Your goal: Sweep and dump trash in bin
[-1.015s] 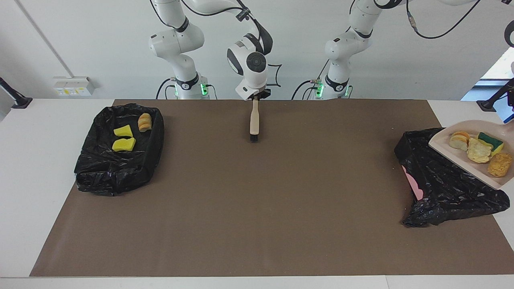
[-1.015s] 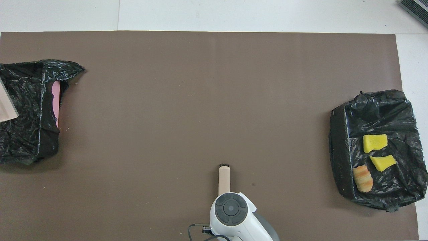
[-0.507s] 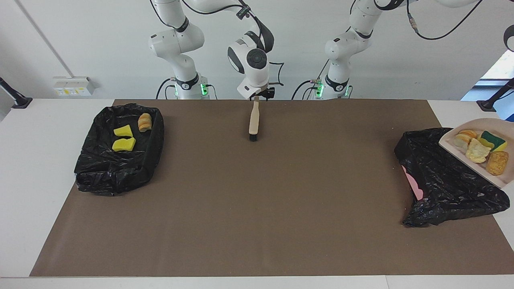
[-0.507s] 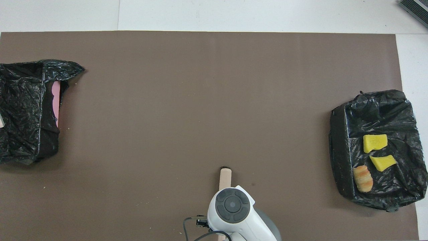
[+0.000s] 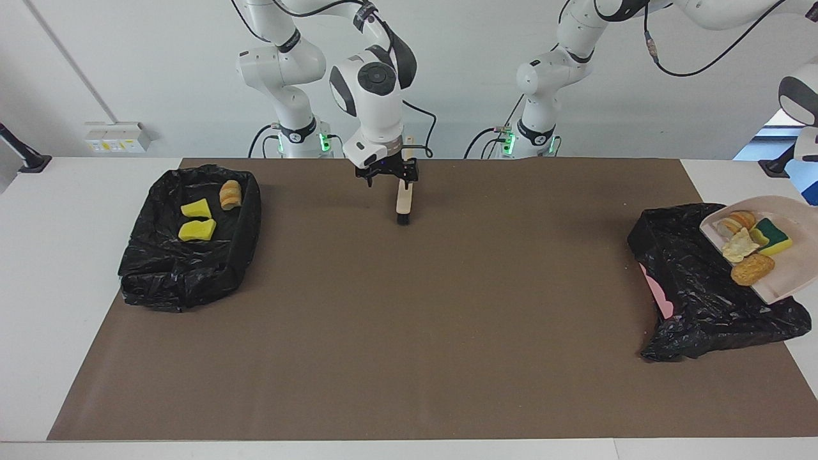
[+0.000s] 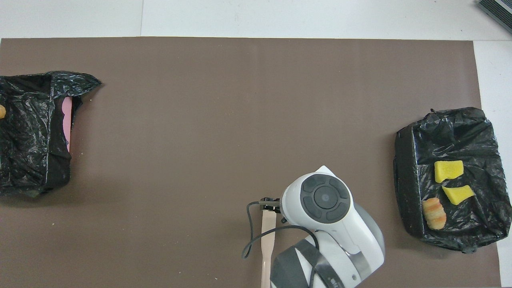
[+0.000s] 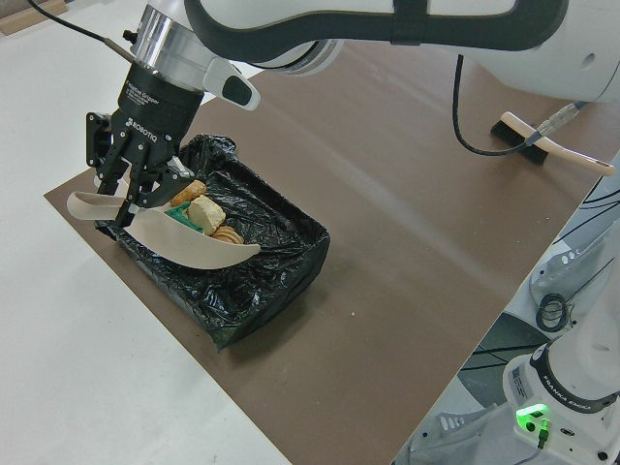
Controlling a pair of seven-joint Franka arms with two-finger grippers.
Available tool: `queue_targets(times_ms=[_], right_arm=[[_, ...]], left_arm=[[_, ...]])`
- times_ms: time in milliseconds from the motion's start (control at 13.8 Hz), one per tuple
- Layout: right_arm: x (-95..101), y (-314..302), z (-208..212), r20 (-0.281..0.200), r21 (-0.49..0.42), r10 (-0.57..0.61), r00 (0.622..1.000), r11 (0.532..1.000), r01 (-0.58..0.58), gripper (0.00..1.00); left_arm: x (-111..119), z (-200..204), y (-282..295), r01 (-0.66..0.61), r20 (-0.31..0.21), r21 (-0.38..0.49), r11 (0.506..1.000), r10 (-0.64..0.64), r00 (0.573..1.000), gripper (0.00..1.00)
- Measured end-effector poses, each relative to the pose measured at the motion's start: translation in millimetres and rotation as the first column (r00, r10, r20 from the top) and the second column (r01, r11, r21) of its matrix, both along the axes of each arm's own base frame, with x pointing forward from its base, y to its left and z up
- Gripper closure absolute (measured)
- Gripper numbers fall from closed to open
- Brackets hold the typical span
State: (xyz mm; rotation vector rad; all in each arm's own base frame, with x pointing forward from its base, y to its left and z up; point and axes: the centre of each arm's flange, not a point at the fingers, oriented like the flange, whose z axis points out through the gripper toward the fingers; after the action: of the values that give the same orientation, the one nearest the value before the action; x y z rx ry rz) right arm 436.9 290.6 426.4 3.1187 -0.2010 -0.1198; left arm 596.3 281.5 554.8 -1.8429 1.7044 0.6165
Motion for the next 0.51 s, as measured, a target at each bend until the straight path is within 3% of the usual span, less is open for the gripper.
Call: queue_targets(times_ms=[290, 507], right_arm=[[54.3, -62.4, 41.8, 0.119, -0.035, -0.073, 0.99, 0.996, 0.077, 0.0], [95.3, -142.9, 79.9, 0.172, -0.022, -0.042, 0.984, 0.999, 0.046, 0.0]], left_arm=[[5.3, 5.8, -23.9, 0.037, -0.078, 0.102, 0.994, -0.029, 0.997, 0.67], [5.3, 12.5, -30.6, 0.052, -0.117, 0.171, 0.984, -0.032, 0.993, 0.67]])
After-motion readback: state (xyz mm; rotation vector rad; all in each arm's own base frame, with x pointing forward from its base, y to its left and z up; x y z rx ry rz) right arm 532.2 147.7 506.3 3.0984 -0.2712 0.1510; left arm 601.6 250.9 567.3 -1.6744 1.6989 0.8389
